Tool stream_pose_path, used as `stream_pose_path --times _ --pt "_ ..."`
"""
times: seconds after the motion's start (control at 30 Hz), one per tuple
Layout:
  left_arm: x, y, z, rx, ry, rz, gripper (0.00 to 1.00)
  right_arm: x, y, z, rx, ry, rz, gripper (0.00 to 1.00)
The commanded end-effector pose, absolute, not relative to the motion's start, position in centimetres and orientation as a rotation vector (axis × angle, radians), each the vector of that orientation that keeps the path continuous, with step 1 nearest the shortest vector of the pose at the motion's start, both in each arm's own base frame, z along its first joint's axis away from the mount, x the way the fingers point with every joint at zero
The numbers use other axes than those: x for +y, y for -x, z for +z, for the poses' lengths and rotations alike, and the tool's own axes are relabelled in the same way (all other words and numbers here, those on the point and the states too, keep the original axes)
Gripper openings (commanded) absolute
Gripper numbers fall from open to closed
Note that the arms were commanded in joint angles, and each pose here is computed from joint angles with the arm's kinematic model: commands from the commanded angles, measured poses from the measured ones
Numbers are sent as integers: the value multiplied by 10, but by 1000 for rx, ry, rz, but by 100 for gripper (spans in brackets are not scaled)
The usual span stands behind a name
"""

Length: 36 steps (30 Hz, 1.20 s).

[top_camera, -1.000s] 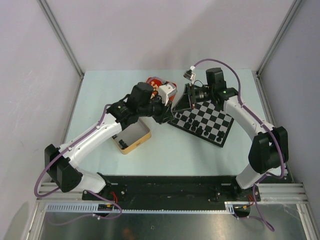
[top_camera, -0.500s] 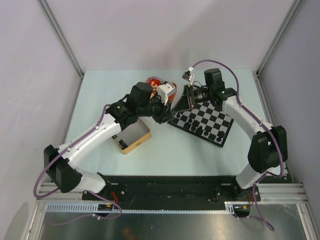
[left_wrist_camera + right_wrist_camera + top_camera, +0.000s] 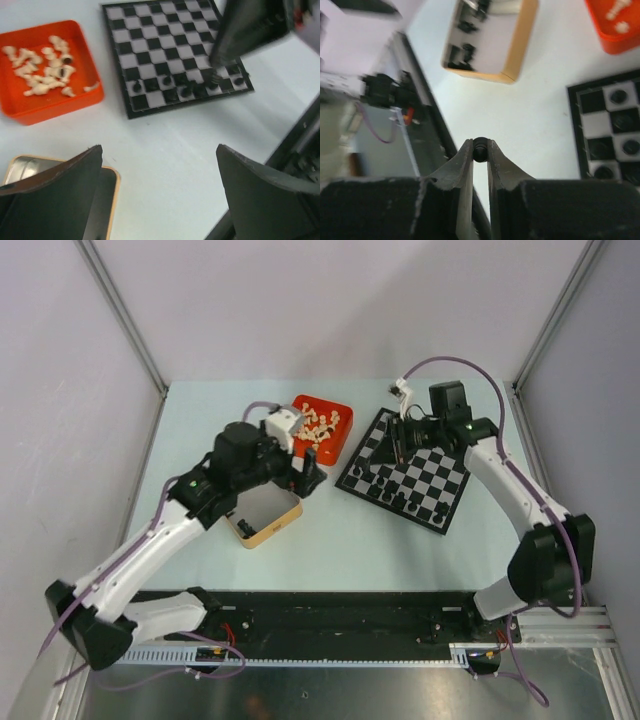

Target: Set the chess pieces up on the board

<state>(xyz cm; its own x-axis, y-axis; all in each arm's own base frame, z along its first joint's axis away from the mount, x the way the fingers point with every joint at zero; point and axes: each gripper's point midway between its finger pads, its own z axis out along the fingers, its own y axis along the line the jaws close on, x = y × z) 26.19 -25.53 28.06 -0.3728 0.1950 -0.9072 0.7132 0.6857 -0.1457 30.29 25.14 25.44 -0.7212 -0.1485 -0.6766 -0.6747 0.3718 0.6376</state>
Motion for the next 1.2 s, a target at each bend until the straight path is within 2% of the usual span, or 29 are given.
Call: stream_pose_path --times 0.0,0.17,0.37,0.63,1.17 --pt "-213 -279 293 1883 -462 -626 100 212 -292 230 2105 886 893 12" --pt "-181 -281 273 1929 -333 -597 100 170 -291 212 2133 909 612 13" --pt "-174 -274 259 1947 -304 -587 100 128 -290 192 2208 814 509 13" --pt "-175 -274 247 1970 -308 -582 100 82 -322 168 2257 668 268 15" --pt "-177 -274 239 1987 -307 -596 100 76 -341 104 2376 675 228 17"
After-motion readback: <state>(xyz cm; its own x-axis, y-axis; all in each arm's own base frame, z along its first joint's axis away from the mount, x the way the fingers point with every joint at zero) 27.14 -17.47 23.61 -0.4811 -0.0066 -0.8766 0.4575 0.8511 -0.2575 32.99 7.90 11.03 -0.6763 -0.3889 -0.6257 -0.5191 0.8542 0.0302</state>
